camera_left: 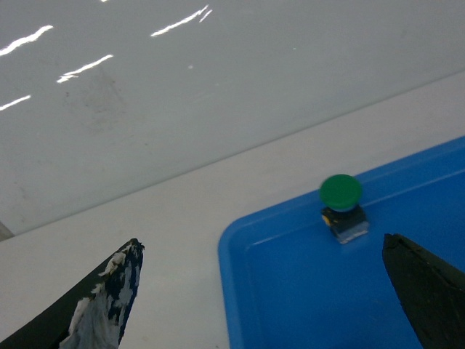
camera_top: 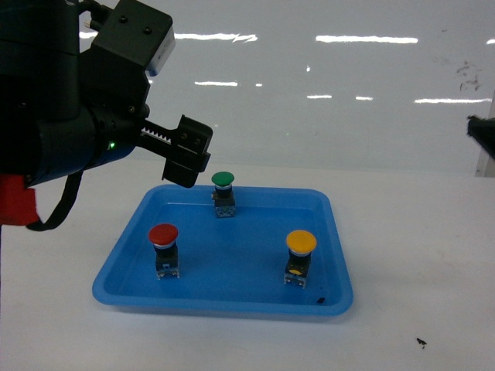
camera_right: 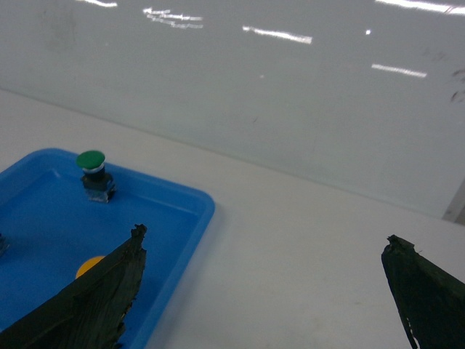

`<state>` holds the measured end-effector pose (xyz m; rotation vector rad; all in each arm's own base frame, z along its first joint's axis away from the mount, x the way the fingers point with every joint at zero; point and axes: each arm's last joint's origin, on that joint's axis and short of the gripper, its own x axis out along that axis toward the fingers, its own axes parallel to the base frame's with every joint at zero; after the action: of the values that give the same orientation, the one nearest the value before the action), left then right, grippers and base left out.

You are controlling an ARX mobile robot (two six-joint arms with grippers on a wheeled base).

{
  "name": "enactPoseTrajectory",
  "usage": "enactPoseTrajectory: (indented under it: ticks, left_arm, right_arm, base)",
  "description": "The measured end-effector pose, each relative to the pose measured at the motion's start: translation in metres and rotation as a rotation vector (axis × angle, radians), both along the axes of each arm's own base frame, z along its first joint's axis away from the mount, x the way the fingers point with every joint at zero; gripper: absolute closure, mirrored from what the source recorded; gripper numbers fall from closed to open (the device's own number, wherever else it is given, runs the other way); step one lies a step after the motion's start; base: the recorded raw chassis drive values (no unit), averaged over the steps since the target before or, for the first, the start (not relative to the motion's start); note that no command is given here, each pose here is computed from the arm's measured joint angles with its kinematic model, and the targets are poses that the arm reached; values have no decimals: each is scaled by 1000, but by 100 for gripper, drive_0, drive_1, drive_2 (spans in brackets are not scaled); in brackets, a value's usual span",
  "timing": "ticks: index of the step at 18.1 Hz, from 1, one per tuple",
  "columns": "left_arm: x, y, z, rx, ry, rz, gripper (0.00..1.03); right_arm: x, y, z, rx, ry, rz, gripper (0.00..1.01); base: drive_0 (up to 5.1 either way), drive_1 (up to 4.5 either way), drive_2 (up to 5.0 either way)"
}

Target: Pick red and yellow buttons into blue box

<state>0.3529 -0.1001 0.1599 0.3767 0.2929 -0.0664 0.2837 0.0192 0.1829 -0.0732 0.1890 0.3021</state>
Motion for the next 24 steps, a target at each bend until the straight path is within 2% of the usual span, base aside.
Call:
enactPoseTrajectory:
  ticks: [6, 8, 11, 15, 17, 18, 19, 22, 24]
  left_arm:
    - [15, 8, -8, 22, 13, 44, 5]
    - [22, 13, -14, 43, 26, 65, 5]
    - [31, 25, -20, 53, 39, 98, 5]
    - [44, 33, -21, 52, 30, 112, 5]
    - [51, 36, -32, 81, 60, 123, 5]
    - [51, 36, -35, 103, 65, 131, 5]
    - [51, 36, -35, 108, 59, 132, 5]
    - [51, 37, -34, 115, 60, 133, 5]
    - [51, 37, -34, 119, 60, 131, 5]
  right_arm:
    - [7, 12, -10, 18, 50, 36, 3]
    - [11, 20, -12, 36, 67, 67, 3]
    - [23, 38, -8, 59, 60, 116, 3]
    - [34, 59, -17, 42, 109, 140, 3]
    - [43, 71, -31, 18, 185, 144, 3]
    - [42, 70, -34, 0, 201, 113, 3]
    - [42, 70, -32, -5, 187, 106, 3]
    - [42, 70, -29, -6, 176, 106, 3]
    - [42, 71, -31, -8, 176, 128, 3]
  base:
    - [0, 0, 0]
    - [0, 0, 0]
    - [0, 0, 0]
    - [0, 0, 0]
    - [0, 0, 0]
    - [0, 0, 0]
    - [0, 0, 0]
    - [0, 0, 0]
    - [0, 0, 0]
